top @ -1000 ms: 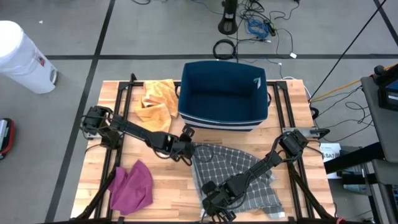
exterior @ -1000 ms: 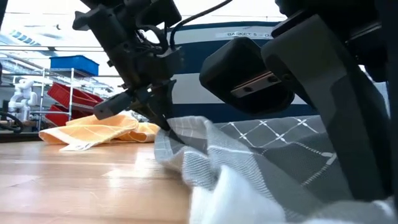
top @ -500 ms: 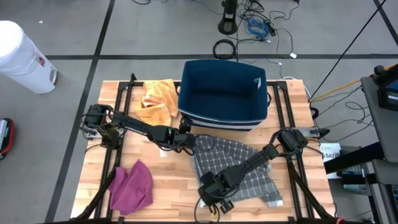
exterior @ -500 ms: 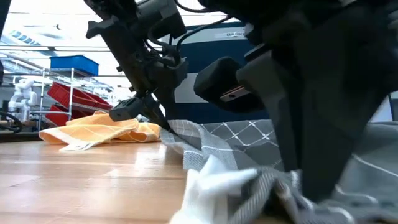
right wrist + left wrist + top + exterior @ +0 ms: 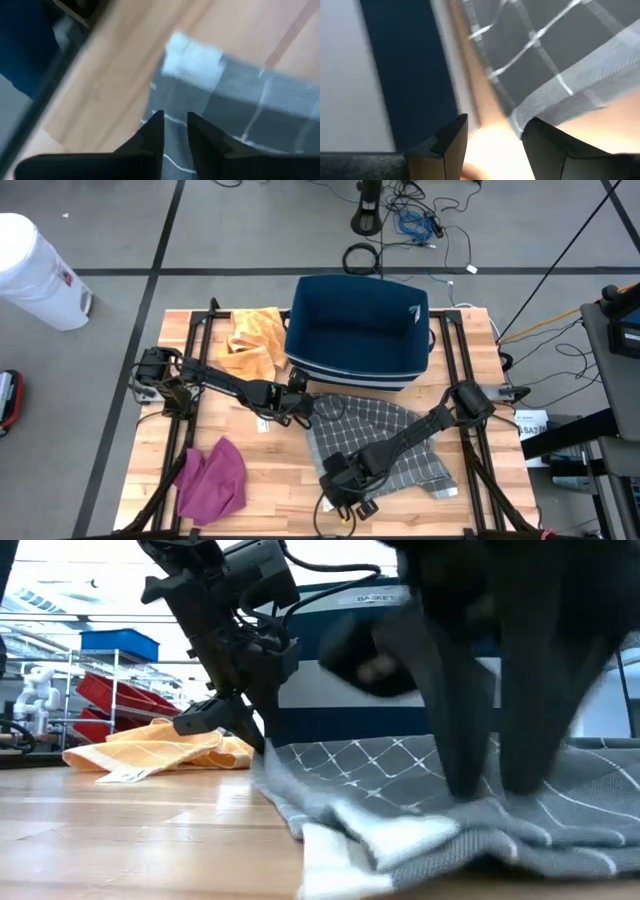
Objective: Fold towel
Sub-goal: Fold the gray patterned towel
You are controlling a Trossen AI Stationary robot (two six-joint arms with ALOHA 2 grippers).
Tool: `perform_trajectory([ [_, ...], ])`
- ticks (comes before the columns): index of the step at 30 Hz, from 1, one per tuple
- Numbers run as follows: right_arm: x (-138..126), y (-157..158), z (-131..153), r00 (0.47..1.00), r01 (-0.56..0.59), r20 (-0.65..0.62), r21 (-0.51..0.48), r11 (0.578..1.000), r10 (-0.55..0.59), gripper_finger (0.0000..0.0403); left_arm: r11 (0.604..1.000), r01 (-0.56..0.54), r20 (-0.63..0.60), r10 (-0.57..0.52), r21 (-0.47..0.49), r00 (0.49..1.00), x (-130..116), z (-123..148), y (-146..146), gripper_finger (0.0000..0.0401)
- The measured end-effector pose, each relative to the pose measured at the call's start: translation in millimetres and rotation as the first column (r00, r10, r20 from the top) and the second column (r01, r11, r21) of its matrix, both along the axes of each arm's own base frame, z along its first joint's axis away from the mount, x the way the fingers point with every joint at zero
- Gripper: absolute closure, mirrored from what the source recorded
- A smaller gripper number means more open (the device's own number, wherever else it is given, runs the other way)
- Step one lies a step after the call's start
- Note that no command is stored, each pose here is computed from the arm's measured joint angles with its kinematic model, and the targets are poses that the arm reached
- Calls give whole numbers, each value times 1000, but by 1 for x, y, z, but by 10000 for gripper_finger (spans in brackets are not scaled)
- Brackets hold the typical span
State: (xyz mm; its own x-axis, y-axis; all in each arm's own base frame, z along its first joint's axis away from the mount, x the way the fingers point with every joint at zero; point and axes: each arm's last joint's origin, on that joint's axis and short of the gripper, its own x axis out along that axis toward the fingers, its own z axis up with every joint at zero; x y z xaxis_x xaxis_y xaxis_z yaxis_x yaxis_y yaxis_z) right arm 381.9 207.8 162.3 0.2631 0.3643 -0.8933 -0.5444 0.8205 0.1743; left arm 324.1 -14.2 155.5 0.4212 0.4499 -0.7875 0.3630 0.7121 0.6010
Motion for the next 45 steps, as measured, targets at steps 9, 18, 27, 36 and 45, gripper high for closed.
perform_trajectory([
  [9,1,1,9,998,51,18,39,998,-52,266,986,87,-87,-99,-140,991,-6,-5,-7,180],
  [18,5,16,13,991,38,126,83,996,-48,264,990,94,-131,-107,-103,986,-11,-6,-15,145],
  [27,7,30,1,983,52,174,72,996,-64,256,993,77,-110,-87,-94,990,-10,-5,-15,144],
  [36,6,30,-6,979,128,153,41,991,-133,193,991,62,-88,-73,-116,993,-9,-5,-17,144],
  [45,6,34,-10,975,143,166,36,989,-147,146,991,62,-88,-72,-119,994,-9,-5,-17,144],
])
